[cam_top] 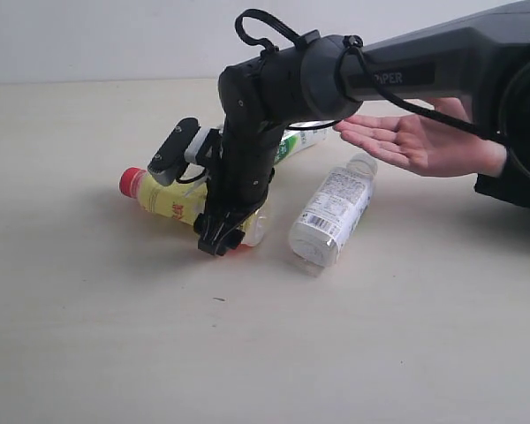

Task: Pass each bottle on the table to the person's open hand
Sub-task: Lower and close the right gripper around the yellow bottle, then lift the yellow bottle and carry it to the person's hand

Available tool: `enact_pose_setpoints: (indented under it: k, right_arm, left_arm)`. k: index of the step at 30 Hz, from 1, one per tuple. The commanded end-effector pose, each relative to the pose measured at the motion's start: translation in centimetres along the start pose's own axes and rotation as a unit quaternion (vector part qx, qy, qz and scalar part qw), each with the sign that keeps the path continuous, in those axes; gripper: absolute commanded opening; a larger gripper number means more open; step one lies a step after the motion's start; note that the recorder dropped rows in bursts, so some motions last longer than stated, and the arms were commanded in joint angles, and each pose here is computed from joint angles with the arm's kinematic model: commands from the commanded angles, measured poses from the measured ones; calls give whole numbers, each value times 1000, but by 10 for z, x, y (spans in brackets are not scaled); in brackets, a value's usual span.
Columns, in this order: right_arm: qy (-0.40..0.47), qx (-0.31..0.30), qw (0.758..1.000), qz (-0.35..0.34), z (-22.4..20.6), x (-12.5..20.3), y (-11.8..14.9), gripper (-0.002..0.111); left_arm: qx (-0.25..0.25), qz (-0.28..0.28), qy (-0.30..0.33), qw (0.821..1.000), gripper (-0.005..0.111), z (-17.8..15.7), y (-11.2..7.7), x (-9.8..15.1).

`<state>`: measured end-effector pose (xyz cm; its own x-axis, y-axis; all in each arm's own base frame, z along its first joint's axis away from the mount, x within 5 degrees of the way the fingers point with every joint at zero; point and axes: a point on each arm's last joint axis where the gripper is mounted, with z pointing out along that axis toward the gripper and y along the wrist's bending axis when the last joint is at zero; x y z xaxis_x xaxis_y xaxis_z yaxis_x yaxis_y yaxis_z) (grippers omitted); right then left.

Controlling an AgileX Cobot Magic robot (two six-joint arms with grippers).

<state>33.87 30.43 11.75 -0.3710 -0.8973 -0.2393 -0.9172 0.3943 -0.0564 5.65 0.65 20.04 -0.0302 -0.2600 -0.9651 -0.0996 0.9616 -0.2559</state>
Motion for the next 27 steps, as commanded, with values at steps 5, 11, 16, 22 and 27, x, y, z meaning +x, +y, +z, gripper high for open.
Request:
enact_pose_setpoints:
  k: [5, 11, 16, 22, 27]
  right_arm:
    - [-2, -1, 1000, 6, -3, -2, 0, 49]
    - [-10, -26, 999, 26, -10, -4, 5, 6]
    - [-52, -41, 997, 44, -39, -13, 10, 0]
    - [-119, -34, 987, 102, -103, -22, 15, 0]
    - [-138, 14, 983, 122, -157, -14, 13, 0]
  left_arm:
    - [0, 1, -4, 1000, 0, -1, 0, -1]
    - [0, 1, -4, 1000, 0, -1, 0, -1]
    - [0, 1, -4, 1000, 0, -1, 0, -1]
    - [0, 1, -4, 1000, 0, -1, 0, -1]
    - [0, 1, -4, 1000, 0, -1, 0, -1]
